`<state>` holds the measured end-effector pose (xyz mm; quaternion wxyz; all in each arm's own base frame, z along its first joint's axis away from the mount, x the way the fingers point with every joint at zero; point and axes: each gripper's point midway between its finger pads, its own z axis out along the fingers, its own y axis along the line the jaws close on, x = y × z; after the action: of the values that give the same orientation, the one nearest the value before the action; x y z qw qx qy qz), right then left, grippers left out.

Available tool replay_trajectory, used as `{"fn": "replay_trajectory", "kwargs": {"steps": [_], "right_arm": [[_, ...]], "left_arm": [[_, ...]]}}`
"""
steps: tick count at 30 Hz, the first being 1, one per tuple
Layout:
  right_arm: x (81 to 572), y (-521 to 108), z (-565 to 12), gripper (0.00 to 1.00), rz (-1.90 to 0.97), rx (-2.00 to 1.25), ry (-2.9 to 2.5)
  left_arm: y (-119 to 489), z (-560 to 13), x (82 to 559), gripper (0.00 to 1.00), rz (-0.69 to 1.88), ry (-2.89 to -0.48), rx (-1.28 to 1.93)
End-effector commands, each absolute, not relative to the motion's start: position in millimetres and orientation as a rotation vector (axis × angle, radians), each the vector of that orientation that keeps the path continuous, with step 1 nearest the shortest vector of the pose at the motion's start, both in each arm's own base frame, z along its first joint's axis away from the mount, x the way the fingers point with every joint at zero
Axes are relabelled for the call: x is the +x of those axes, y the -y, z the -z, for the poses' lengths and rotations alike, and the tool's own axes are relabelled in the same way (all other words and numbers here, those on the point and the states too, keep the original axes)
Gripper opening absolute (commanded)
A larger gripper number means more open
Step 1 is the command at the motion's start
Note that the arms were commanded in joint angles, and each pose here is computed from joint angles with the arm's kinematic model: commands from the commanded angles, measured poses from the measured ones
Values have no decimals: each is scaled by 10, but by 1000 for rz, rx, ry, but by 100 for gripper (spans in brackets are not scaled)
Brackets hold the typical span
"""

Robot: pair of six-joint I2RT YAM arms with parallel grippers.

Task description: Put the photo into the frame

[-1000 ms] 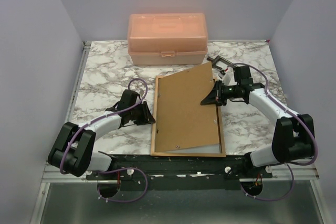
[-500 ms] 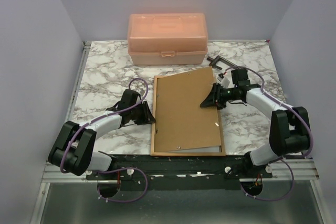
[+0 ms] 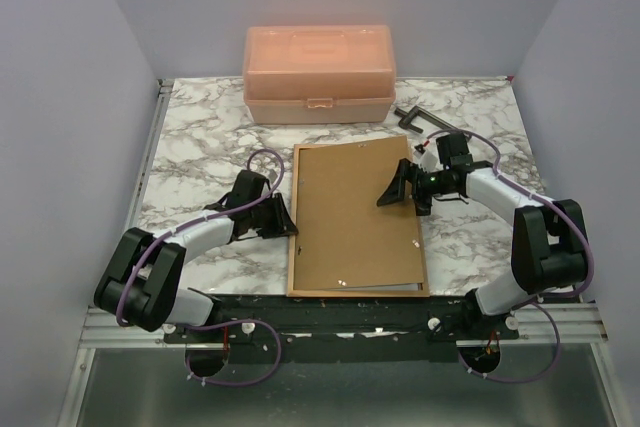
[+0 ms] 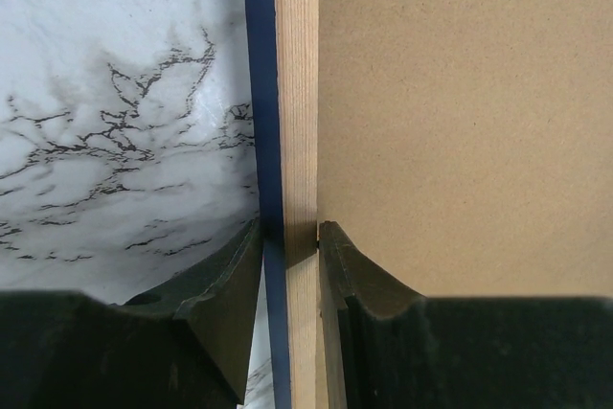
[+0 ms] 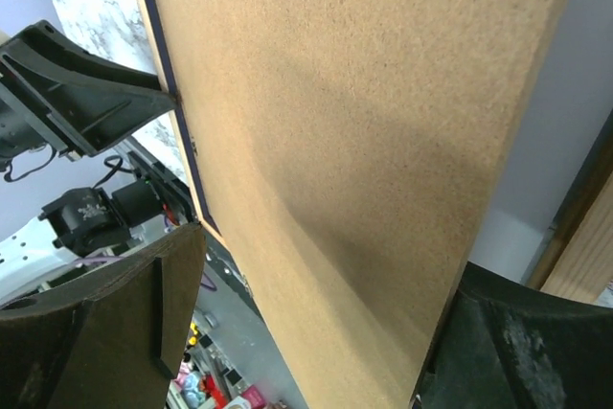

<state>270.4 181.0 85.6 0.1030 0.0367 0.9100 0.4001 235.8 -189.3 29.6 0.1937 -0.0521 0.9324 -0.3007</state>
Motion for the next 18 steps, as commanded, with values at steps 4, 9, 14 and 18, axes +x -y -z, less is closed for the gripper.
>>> {"fn": "replay_trajectory", "kwargs": {"steps": [4, 9, 14, 18], "right_arm": [[2683, -1721, -736, 89, -1067, 108, -2718], [2681, -1663, -660, 92, -974, 118, -2742], [2669, -1612, -571, 95, -860, 121, -2774], [2660, -1622, -534, 95, -815, 115, -2787]], "left_arm": [[1858, -196, 2299, 30, 800, -2661, -137], [1858, -198, 2300, 30, 799, -2661, -140], [1861, -191, 2293, 30, 798, -2667, -141], [1869, -192, 2296, 30, 799, -2668, -138]]}}
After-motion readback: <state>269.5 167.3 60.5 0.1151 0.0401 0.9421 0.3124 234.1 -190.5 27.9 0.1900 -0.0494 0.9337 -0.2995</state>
